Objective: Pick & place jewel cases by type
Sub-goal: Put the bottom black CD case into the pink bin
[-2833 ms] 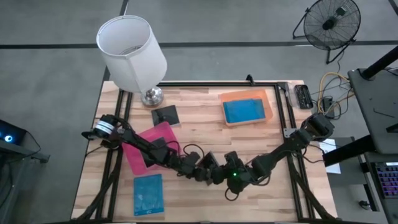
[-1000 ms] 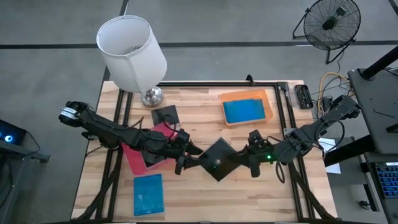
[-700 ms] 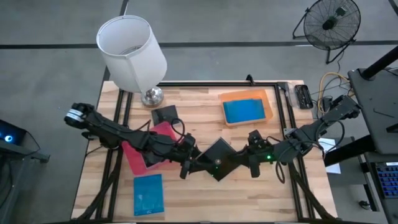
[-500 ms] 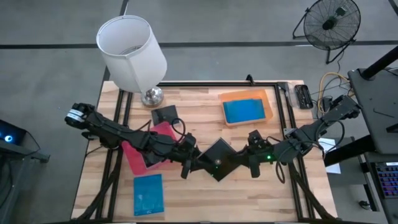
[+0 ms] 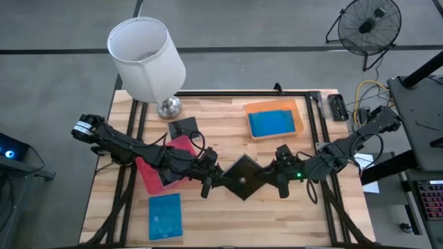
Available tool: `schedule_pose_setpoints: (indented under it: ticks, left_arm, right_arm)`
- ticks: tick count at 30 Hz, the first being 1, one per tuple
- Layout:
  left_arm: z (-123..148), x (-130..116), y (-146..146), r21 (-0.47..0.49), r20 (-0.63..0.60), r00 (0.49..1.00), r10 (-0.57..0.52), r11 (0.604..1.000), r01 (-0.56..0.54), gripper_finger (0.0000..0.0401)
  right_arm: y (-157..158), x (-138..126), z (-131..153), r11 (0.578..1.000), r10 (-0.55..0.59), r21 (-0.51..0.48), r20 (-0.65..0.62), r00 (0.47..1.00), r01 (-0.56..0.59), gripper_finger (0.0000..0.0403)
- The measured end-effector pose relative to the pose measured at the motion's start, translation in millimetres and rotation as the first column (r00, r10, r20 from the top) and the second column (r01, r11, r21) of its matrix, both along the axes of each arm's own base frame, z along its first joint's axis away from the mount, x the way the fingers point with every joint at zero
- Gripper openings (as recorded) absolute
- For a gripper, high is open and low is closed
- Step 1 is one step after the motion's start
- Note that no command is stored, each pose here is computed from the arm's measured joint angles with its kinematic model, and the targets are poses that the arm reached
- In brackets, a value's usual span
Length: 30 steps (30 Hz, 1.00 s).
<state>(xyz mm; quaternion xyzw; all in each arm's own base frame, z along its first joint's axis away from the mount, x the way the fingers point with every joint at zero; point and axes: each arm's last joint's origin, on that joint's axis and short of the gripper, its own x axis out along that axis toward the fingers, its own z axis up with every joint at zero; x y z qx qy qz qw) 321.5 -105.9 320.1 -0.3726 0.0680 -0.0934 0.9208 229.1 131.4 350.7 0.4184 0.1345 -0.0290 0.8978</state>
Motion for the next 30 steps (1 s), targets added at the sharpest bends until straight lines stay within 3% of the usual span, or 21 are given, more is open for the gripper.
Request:
schedule_pose_setpoints:
  ticks: [11, 17, 30]
  left_arm:
    - [4.0, -6.9, 2.3, 0.034, -0.024, 1.000, 0.018, 0.999, -0.017, 0.0003]
    - [-4.3, -20.2, 9.6, 0.129, -0.189, 0.973, 0.132, 0.986, -0.109, 0.0002]
    - [9.7, -66.6, 20.7, 0.266, -0.347, 0.895, 0.280, 0.944, -0.192, 0.0002]
  right_arm:
    - [-14.2, -21.8, 21.8, 0.996, 0.033, -0.091, 0.082, 0.996, -0.025, 0.0114]
    - [-28.6, -45.2, 40.1, 0.997, 0.038, -0.076, 0.147, 0.988, -0.027, 0.0118]
    - [-39.5, -61.2, 50.0, 0.992, 0.046, -0.127, 0.189, 0.981, -0.023, 0.0111]
